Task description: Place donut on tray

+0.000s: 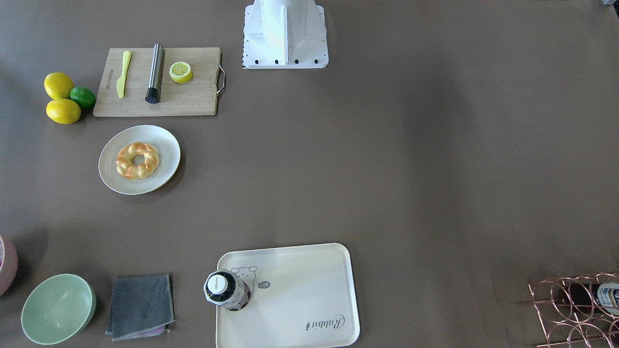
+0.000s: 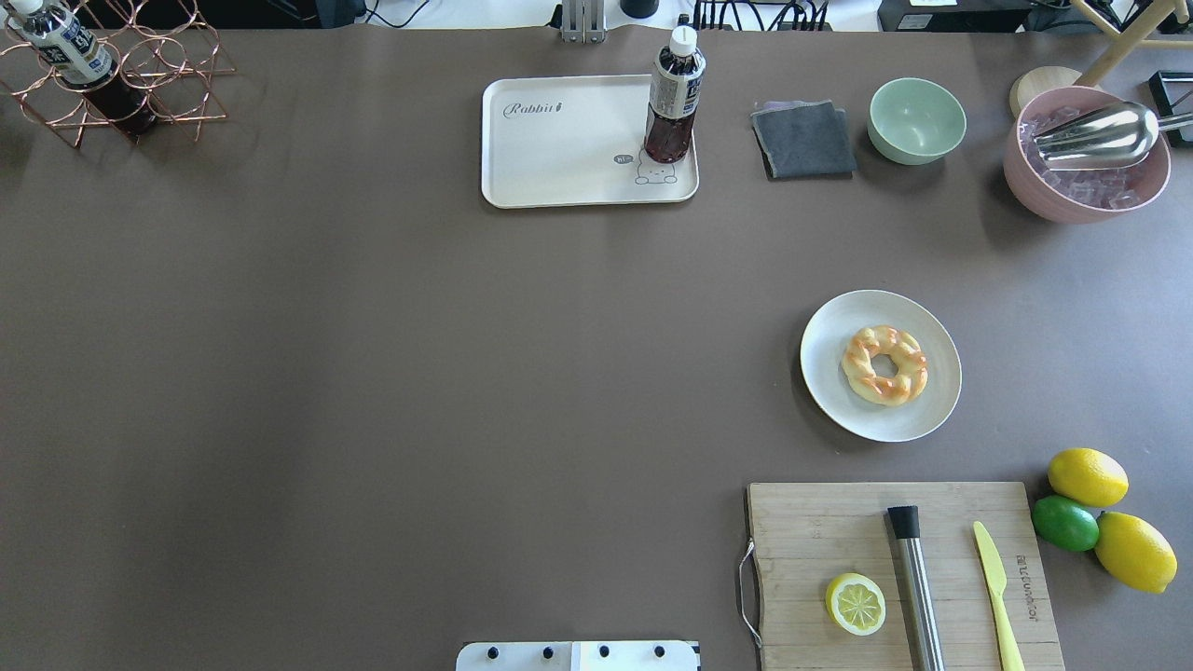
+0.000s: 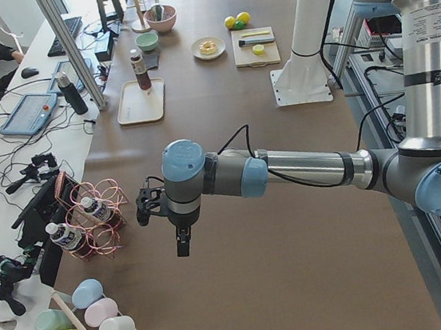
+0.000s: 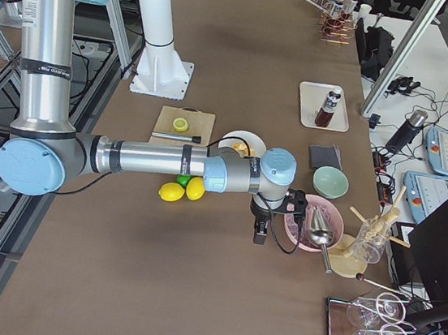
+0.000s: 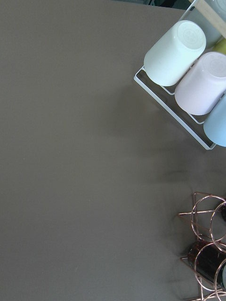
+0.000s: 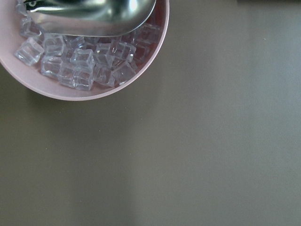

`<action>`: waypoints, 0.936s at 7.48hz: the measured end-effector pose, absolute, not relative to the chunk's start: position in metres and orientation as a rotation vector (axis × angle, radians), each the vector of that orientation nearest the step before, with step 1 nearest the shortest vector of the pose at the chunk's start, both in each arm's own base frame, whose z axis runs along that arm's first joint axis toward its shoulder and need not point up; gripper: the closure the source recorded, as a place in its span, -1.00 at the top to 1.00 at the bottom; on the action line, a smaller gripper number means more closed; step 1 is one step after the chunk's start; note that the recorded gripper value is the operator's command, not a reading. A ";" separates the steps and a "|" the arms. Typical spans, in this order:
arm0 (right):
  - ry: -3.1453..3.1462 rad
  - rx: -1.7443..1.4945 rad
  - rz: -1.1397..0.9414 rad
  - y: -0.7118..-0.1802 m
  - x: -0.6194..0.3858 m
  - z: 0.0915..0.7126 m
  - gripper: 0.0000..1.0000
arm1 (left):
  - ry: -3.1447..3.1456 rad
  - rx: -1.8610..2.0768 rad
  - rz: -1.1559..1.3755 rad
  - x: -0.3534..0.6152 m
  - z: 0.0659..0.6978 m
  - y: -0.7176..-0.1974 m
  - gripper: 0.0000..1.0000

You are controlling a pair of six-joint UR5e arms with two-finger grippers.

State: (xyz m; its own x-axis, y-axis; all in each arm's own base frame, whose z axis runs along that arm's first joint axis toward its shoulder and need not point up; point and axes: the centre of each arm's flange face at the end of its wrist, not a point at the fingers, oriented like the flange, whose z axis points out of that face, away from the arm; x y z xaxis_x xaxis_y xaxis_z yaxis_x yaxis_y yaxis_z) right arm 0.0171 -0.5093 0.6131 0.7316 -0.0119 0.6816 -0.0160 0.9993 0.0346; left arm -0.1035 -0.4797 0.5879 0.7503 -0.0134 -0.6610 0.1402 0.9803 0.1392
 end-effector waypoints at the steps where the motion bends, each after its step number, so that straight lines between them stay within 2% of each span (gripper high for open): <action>1: -0.750 0.039 0.002 -0.508 0.017 0.614 1.00 | 0.719 0.185 -0.084 -0.103 0.588 -0.480 0.96; 7: -0.750 0.042 0.003 -0.508 0.018 0.612 1.00 | 0.718 0.178 -0.089 -0.104 0.593 -0.478 0.96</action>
State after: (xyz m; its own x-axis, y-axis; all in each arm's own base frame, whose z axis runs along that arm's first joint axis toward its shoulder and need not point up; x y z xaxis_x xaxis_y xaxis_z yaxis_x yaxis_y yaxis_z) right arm 0.0175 -0.5085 0.6118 0.7314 -0.0127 0.6818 -0.0173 0.9992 0.0372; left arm -0.1042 -0.4777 0.5929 0.7503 -0.0196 -0.6609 0.1418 0.9811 0.1320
